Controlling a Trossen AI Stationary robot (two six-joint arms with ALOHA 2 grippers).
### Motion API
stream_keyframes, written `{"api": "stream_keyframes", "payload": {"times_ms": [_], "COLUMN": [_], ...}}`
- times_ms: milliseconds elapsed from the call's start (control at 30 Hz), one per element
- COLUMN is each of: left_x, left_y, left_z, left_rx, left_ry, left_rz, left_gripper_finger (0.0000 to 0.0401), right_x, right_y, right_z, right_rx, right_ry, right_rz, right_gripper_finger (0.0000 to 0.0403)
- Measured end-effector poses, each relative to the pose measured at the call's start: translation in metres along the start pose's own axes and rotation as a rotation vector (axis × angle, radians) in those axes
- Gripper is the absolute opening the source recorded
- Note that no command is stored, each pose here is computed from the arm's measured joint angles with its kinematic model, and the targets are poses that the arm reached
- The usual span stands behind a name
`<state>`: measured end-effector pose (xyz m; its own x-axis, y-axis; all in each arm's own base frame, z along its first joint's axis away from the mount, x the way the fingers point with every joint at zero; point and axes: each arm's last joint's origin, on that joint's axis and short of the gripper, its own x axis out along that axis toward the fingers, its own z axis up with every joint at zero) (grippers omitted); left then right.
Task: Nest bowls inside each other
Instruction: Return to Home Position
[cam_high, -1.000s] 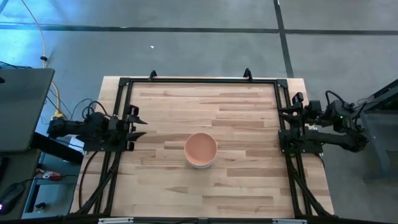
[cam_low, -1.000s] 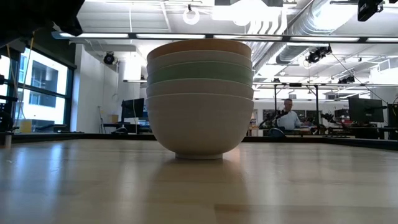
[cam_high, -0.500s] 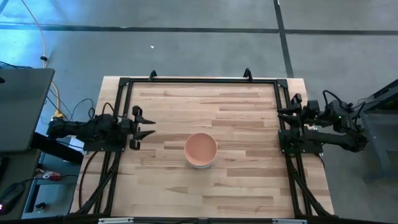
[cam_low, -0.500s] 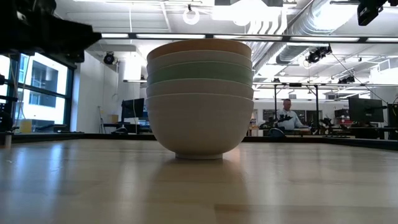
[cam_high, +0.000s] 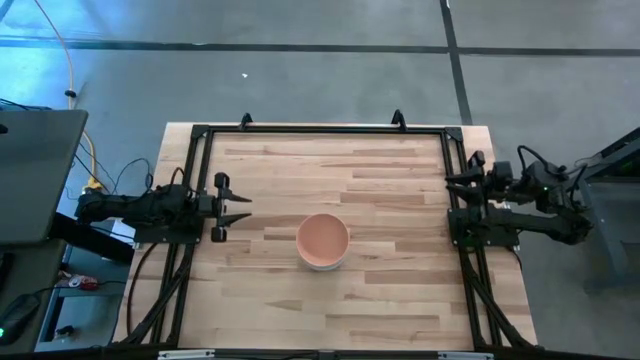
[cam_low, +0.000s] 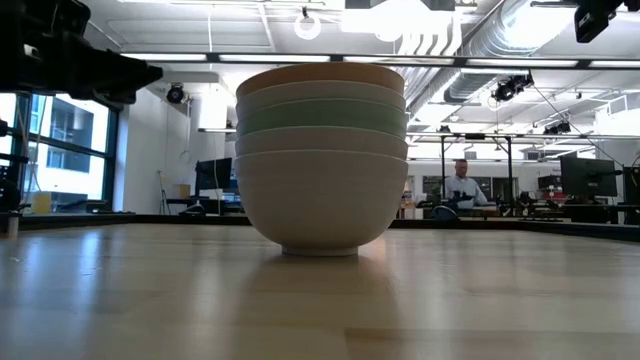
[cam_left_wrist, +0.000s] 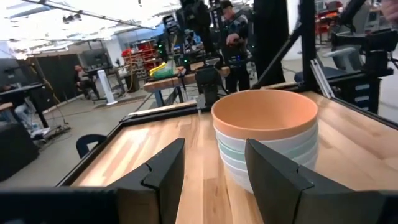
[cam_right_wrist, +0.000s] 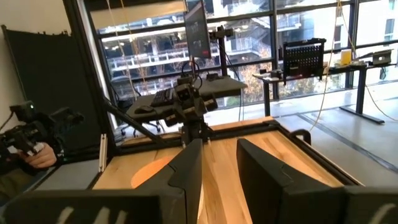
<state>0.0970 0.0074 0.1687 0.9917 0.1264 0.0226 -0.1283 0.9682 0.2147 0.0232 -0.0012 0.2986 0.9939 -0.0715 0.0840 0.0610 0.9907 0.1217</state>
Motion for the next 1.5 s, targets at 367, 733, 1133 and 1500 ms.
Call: {"api": "stream_keyframes", "payload": {"times_ms": [367,733,1133,1500], "left_x": [0.0000,-0.0003,-0.0001,0.0000], "left_y": [0.0007,0.0044,0.0020,0.0002], "left_z": [0.0001,0.0014,0.0010,0.0004], "left_rx": [-0.070,-0.132,-0.138,-0.094], "left_ry": [0.001,-0.002,-0.005,-0.003], "left_rz": [0.022,0.142,0.066,0.008], "left_gripper_finger": [0.0156,0.0156,0.0156,0.0156], "right_x": [0.0000,0.0000,-0.0001,-0.0001], "right_y": [-0.0004,-0.0005,-0.0006,-0.0006], "right_z": [-0.0033,-0.0039,-0.0048,-0.0052], "right_rx": [0.008,0.024,0.028,0.032], "right_ry": [0.033,0.039,0.048,0.053], "right_rz": [-0.005,-0.006,-0.008,-0.006], "right_gripper_finger": [0.0092,0.0092,0.0092,0.0092]}}
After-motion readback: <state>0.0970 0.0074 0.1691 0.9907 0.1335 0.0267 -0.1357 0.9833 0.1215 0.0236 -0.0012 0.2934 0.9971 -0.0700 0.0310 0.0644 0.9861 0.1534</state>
